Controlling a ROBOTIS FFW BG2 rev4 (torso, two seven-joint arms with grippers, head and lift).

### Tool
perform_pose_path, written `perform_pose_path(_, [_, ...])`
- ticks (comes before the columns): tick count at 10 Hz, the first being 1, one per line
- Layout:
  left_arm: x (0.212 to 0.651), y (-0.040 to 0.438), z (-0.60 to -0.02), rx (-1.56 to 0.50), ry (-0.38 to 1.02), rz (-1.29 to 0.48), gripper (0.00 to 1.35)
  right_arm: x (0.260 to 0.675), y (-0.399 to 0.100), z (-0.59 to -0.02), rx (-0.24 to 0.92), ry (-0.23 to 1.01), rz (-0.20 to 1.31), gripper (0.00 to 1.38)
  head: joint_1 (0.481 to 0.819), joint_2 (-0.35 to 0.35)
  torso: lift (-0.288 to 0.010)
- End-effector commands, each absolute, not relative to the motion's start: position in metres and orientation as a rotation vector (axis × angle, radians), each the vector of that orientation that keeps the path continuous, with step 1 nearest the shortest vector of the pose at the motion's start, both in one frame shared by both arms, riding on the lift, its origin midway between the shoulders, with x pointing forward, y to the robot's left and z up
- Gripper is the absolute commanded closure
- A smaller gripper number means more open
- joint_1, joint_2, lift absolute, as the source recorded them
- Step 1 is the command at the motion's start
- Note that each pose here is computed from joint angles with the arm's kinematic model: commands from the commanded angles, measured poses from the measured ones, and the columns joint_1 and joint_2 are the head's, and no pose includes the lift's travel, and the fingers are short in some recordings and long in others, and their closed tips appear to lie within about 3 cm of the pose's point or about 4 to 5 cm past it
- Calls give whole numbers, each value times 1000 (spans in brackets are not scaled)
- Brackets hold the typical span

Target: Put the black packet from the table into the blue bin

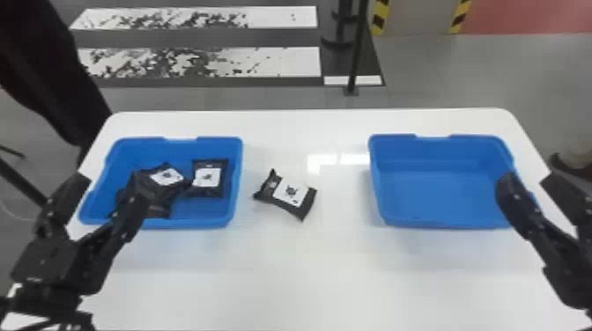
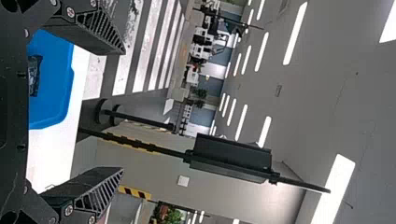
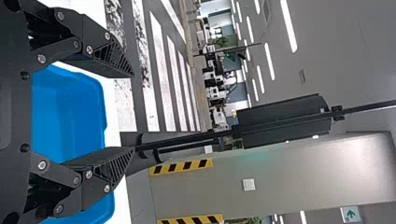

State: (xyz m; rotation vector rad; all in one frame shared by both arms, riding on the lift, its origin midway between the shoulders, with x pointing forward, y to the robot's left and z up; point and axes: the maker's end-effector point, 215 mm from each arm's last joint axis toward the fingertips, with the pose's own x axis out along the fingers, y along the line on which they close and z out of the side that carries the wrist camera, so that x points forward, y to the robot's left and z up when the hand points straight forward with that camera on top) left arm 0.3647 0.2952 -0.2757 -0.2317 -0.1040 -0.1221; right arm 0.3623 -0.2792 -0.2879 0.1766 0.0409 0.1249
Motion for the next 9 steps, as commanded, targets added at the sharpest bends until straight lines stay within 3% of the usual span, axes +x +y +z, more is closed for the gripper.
perform_pose_path(1, [365, 295, -275, -235, -107, -122, 148, 362, -279, -288, 174, 42, 124, 510, 695, 25, -110])
perform_pose_path(9, [375, 276, -276, -241, -104, -160, 144, 362, -279, -289, 172, 45, 124, 510, 695, 18, -110])
